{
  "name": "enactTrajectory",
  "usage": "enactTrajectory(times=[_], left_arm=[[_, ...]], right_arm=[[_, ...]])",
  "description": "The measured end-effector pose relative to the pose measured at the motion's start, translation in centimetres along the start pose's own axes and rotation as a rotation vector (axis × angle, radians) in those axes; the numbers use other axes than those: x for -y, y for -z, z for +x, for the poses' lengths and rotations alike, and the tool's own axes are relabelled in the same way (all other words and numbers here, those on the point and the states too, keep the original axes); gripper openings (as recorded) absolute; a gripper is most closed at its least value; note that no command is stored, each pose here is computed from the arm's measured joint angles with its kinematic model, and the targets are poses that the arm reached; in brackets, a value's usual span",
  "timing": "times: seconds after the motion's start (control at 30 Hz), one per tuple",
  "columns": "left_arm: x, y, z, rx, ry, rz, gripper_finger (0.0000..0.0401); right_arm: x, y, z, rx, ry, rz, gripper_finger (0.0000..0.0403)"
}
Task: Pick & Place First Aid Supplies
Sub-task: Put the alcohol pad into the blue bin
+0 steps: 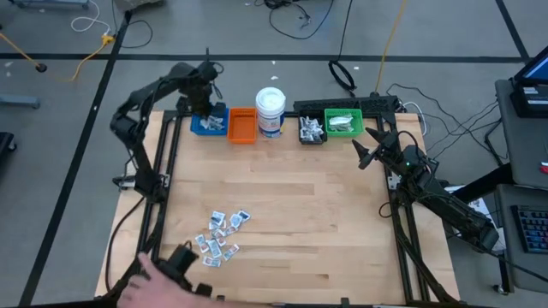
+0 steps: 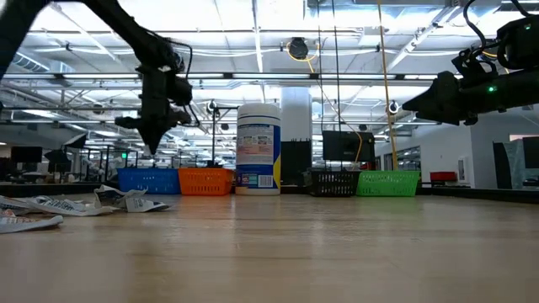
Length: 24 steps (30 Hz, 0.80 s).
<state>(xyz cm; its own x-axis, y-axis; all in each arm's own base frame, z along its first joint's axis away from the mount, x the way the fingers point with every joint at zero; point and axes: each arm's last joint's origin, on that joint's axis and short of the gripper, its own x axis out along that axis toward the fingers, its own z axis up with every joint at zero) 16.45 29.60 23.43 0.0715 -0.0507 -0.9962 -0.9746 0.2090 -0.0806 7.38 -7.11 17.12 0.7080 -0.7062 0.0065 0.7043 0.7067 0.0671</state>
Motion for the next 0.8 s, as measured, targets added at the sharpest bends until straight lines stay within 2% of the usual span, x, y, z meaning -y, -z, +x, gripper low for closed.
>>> enactTrajectory(times=[0.23, 0.43, 0.57, 0.8], left_arm=[[-0.3, -3.6, 3.1, -0.058, -0.025, 0.02, 0.0001], [-0.2, -4.5, 4.4, -0.071, -0.032, 0.023, 0.0014], [0.1, -4.5, 4.4, -0.056, -0.052, 0.019, 0.0053], [0.0, -4.1, 2.8, -0.022, -0.037, -0.014, 0.0163]], right_arm=[[0.0, 0.0, 0.0, 0.0, 0.0, 0.0, 0.0352], [0.0, 0.0, 0.0, 0.0, 0.0, 0.0, 0.0352], [0.0, 0.0, 0.0, 0.0, 0.0, 0.0, 0.0352], [0.0, 0.0, 0.0, 0.0, 0.0, 0.0, 0.0352]])
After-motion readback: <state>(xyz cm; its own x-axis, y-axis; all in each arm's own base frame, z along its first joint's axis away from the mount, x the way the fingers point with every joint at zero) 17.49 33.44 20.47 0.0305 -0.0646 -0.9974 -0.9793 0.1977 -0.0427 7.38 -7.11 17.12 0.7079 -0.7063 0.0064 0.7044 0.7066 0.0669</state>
